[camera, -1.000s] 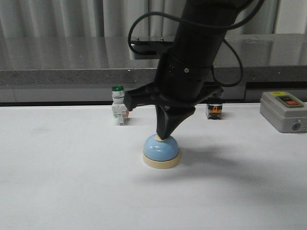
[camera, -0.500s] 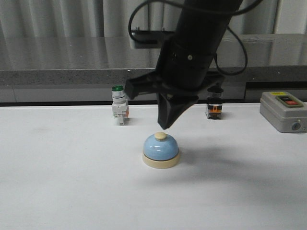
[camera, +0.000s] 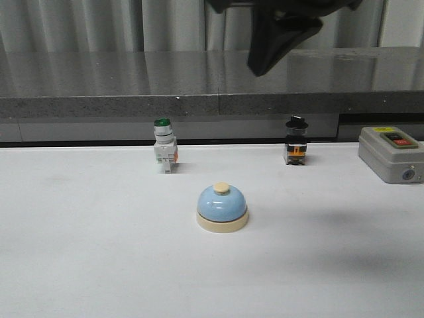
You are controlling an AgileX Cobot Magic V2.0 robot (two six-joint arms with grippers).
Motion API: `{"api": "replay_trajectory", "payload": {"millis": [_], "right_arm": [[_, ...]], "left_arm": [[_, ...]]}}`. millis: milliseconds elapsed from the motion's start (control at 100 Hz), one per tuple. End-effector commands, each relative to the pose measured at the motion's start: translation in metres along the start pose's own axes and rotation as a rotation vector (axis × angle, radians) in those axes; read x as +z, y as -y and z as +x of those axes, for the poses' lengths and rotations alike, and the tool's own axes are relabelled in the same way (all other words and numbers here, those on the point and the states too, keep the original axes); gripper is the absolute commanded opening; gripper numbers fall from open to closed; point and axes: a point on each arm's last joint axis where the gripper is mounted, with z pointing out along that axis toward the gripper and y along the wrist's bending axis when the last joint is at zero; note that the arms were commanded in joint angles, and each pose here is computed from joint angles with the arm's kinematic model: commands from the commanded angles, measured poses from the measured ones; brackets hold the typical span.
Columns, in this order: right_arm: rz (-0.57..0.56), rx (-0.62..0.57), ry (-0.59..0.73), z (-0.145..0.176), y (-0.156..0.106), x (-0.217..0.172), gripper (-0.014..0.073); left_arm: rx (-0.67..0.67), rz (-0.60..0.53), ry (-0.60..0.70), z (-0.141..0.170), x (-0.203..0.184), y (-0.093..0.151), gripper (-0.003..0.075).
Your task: Place and press bell with both arms
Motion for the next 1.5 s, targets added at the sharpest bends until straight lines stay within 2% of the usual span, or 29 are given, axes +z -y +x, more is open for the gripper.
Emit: {"api": "replay_trajectory", "payload": {"millis": [0,240,450,660,1040,1230,1490], "right_arm": [[0.061,0.019,0.126,-0.005,0.015,-0.038,-0.0060],[0.159,0.112,0.204,0.029,0.046,-0.085,-0.0060],[0.219,0.165,0.328,0.069,0.059,-0.126,-0.0060],[0.264,0.192,0.428,0.115,0.059,-0.155,-0.0060],[0.282,0.183,0.663,0.195,0.039,-0.194,-0.0060],[0.287,0.179,0.747,0.211,0.034,-0.208,-0.0060],[0.287,0.178,0.754,0.212,0.034,-0.209,-0.0060]], "left_arm": [[-0.017,0.002,0.072,0.005,-0.001,0.000,-0.0020],[-0.017,0.002,0.072,0.005,-0.001,0.000,-0.0020],[-0.017,0.002,0.072,0.005,-0.001,0.000,-0.0020],[-0.017,0.002,0.072,0.005,-0.001,0.000,-0.0020],[-0.017,0.002,0.072,0.005,-0.001,0.000,-0.0020],[-0.017,0.002,0.072,0.005,-0.001,0.000,-0.0020],[-0.017,0.002,0.072,0.005,-0.001,0.000,-0.0020]]}}
